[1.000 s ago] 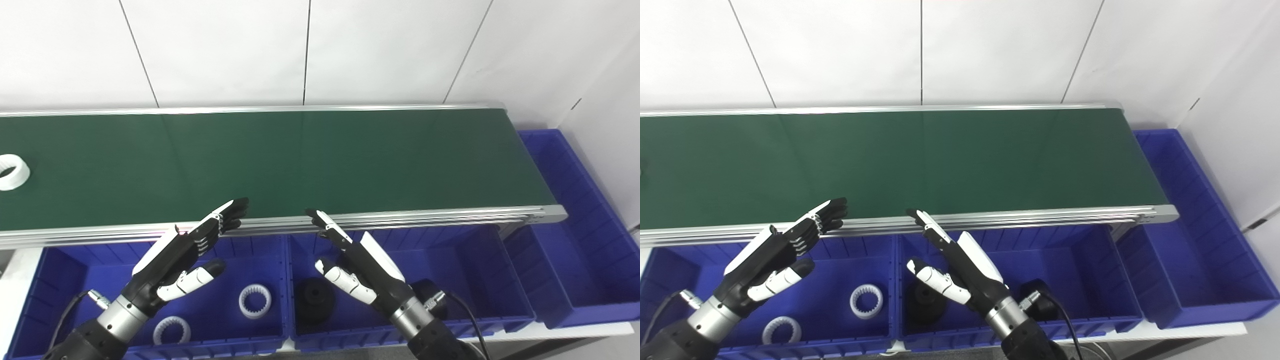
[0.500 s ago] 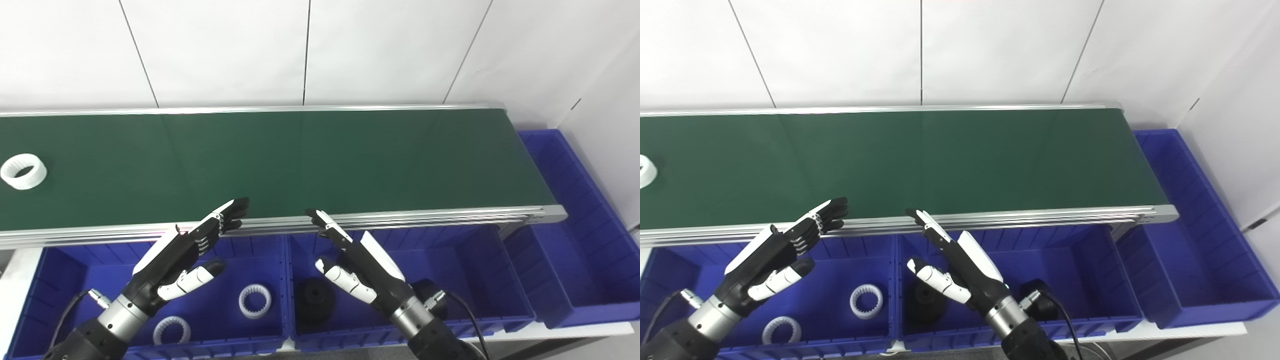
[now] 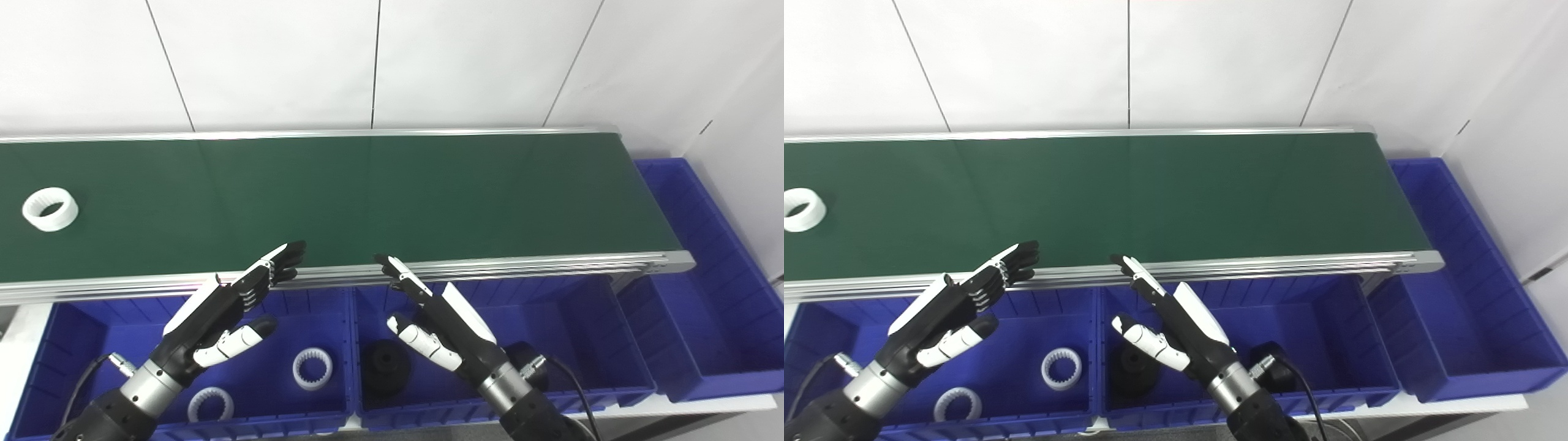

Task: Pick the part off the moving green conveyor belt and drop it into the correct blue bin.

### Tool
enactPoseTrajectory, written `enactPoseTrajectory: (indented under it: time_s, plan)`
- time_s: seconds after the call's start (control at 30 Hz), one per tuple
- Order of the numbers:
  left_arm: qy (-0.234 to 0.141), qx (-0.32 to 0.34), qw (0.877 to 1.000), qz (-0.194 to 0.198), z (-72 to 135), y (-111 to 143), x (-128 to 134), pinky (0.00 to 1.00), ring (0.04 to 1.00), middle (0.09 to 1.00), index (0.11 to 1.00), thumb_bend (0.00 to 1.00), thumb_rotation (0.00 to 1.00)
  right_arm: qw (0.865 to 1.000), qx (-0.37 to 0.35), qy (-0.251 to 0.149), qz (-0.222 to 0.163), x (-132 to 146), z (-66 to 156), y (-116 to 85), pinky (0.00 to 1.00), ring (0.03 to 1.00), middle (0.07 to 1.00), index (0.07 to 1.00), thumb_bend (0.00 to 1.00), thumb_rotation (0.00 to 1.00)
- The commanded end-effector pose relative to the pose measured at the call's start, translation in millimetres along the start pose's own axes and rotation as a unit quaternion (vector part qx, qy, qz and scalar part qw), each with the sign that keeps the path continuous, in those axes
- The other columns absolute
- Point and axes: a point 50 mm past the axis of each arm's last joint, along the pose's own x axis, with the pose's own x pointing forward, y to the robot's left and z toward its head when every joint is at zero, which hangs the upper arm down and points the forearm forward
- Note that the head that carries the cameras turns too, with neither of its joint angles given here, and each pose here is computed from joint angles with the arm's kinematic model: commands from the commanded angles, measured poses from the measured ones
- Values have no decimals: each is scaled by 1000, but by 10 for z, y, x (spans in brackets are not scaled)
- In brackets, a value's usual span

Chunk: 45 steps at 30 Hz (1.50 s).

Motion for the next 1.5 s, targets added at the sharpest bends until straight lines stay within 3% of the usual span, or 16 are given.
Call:
enactPoseTrajectory:
  time_s: [0.0,0.17,0.4,0.93,1.07,1.2,1.33,1.47]
  plan:
    - [-27,12,1000,4,-43,-64,12,919,959,973,952,446,778,999,-2,-40,-1,-85,12,-23,916,969,999,980,488,1000]
    - [-30,21,999,6,-274,-250,13,885,935,954,935,466,716,999,-1,-43,1,-254,-154,22,939,985,1000,983,464,1000]
    - [-35,24,999,16,-276,-291,99,820,889,915,889,474,531,999,-6,-42,-7,-317,-266,-5,921,973,1000,980,476,1000]
    - [-43,40,998,23,-205,-256,110,816,887,919,894,482,537,999,-3,-45,-5,-347,-332,-34,935,976,1000,978,502,1000]
    - [-62,77,995,19,-16,-136,106,833,906,934,903,474,519,999,-4,-46,-4,-349,-344,-45,938,978,1000,981,501,1000]
    - [-63,133,989,24,204,39,157,833,900,925,906,495,569,999,-2,-48,-2,-340,-362,-55,942,981,1000,983,502,1000]
    - [-54,183,981,33,389,204,213,888,920,936,914,509,693,999,0,-49,1,-319,-382,-70,947,983,1000,985,508,1000]
    - [-60,283,956,48,795,539,374,891,927,937,912,411,621,999,5,-53,6,-279,-406,-76,950,984,1000,984,512,1000]
